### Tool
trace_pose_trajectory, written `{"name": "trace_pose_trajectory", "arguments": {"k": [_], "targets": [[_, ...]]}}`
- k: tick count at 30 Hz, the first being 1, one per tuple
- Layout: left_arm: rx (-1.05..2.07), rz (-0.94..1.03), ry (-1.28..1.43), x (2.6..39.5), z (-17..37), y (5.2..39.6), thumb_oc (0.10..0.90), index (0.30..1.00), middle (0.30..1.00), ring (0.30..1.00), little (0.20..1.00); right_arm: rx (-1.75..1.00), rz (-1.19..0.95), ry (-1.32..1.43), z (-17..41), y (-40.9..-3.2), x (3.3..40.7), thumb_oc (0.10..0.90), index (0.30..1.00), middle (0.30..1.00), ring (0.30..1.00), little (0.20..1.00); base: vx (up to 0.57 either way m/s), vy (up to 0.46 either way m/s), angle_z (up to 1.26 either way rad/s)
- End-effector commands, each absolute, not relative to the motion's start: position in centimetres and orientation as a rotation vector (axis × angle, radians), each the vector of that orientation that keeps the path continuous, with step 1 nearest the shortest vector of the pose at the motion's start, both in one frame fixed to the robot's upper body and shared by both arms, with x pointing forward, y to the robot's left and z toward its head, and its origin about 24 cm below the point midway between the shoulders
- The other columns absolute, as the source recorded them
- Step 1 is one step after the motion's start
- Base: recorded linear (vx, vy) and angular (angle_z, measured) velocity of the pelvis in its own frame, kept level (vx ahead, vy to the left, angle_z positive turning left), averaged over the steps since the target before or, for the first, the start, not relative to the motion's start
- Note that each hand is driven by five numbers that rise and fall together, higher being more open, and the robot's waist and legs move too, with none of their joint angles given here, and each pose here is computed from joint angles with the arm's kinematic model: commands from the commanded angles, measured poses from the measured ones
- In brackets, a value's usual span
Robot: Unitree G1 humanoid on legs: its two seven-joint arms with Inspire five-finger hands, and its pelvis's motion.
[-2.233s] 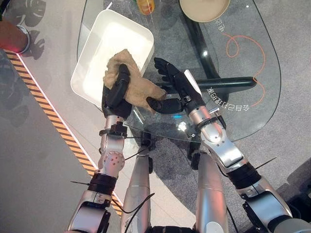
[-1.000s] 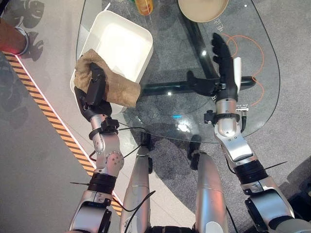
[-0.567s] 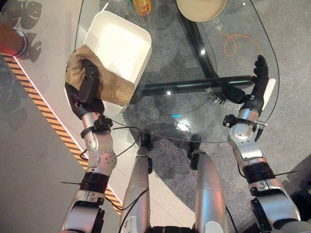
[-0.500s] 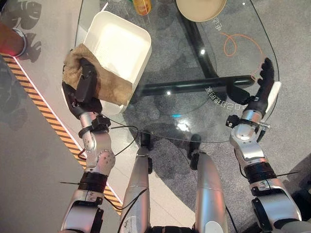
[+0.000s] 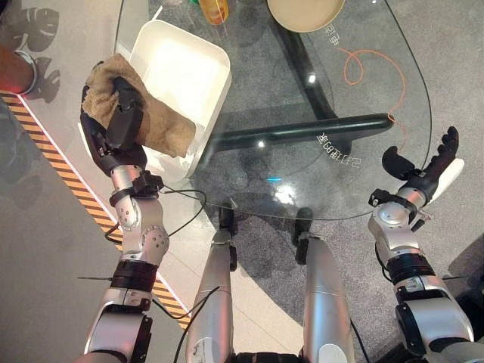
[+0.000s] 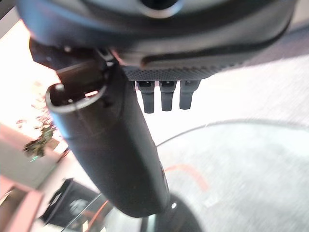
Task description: Wipe the table with a cloth and put it in the basket.
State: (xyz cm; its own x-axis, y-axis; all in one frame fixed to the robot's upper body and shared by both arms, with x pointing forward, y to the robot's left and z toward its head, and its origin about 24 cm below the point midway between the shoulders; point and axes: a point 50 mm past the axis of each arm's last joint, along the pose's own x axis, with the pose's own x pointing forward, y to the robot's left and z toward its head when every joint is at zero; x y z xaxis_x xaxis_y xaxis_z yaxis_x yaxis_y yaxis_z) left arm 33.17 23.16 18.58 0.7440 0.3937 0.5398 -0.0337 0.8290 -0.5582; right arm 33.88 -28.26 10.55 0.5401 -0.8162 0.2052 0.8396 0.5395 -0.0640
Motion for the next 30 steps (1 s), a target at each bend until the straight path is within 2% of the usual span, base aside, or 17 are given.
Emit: {"name": "trace_pose_trajectory", "arguments": {"k": [1,11,30], "targets": [[-0.458,0.255,-1.111,31.1,26.7,24.9,0.1,0.3,0.3,0.3,0.2,-0.127,-1.143,-0.296,13.7,-31.2,33.1,0.8,0.9,0.9,0.9,0.9,0.0,0.0,0.0],[-0.337,0.317,-1.061,32.8,28.4,25.1,0.1,0.3,0.3,0.3,0.2,-0.231,-1.215,-0.076,9.8,-34.1,31.7,0.8,0.9,0.9,0.9,0.9,0.0,0.001,0.0],[-0.02,0.506,-0.884,35.4,30.1,26.9,0.1,0.3,0.3,0.3,0.2,-0.367,-1.088,0.273,4.1,-35.5,29.3,0.8,0.9,0.9,0.9,0.9,0.0,0.005,-0.02]]}}
